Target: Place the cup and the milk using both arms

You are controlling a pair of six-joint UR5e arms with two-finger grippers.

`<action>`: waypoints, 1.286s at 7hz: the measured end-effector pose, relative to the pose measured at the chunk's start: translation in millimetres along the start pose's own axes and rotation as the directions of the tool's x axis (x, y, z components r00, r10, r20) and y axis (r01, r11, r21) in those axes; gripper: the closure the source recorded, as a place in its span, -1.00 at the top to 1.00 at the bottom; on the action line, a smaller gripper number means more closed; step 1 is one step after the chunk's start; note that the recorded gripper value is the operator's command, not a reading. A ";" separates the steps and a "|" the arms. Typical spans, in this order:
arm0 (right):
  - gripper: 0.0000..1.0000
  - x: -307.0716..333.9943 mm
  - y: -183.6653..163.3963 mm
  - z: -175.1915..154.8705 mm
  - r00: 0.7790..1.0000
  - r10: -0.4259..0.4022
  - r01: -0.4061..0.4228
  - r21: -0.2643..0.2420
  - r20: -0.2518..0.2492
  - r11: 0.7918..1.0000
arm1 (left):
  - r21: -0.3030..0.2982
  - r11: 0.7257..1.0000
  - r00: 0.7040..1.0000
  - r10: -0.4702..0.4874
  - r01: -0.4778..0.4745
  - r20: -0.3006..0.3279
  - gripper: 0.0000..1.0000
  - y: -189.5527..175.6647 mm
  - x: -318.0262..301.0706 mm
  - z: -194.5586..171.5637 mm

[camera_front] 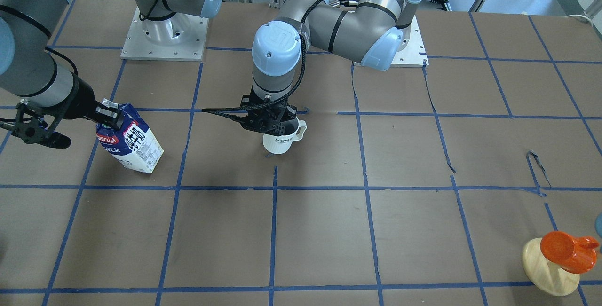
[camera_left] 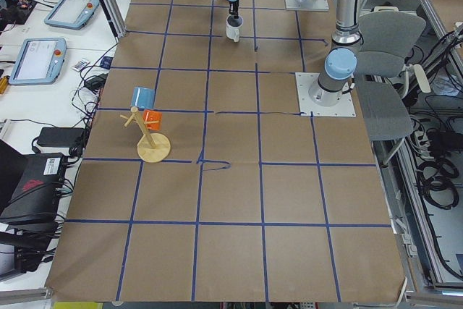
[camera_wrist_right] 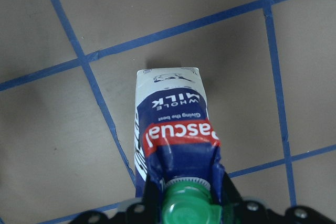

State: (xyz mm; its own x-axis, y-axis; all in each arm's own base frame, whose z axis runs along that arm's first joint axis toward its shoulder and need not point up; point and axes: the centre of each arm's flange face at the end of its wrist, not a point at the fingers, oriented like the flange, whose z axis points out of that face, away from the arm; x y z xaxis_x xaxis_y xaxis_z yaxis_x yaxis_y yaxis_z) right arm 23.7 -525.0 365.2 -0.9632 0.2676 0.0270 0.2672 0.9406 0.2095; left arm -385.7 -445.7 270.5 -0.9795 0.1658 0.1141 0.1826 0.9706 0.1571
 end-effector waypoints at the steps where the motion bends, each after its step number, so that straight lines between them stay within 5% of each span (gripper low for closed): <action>1: -0.93 -18.4 3.8 -8.0 0.999 -0.040 0.040 0.011 -0.006 0.999 | -0.005 1.000 1.000 0.004 -0.004 0.002 1.00 2.3 2.8 2.2; 3: -0.93 -53.4 15.7 -12.5 0.994 -0.107 0.108 0.023 -0.020 0.994 | 0.002 1.000 1.000 0.002 -0.002 0.022 1.00 11.5 0.1 -18.0; 5: -0.93 -85.5 30.2 -10.2 0.986 -0.162 0.163 0.024 -0.028 0.986 | 0.000 0.999 0.994 -0.044 0.044 0.097 1.00 29.3 -33.1 -79.9; 9: -0.89 -166.8 66.2 12.3 0.972 -0.231 0.231 0.013 -0.033 0.973 | 0.157 0.980 0.971 -0.149 0.120 0.187 1.00 50.3 -148.9 -192.0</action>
State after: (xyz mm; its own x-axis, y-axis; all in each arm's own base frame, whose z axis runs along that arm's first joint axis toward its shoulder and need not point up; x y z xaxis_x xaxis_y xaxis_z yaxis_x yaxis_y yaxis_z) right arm 202.4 -504.8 362.5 -0.9993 0.0362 0.0106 0.0376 0.9797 0.1971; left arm -214.3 -455.1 449.8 -0.9942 0.0490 -0.0960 0.0479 0.9988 0.0140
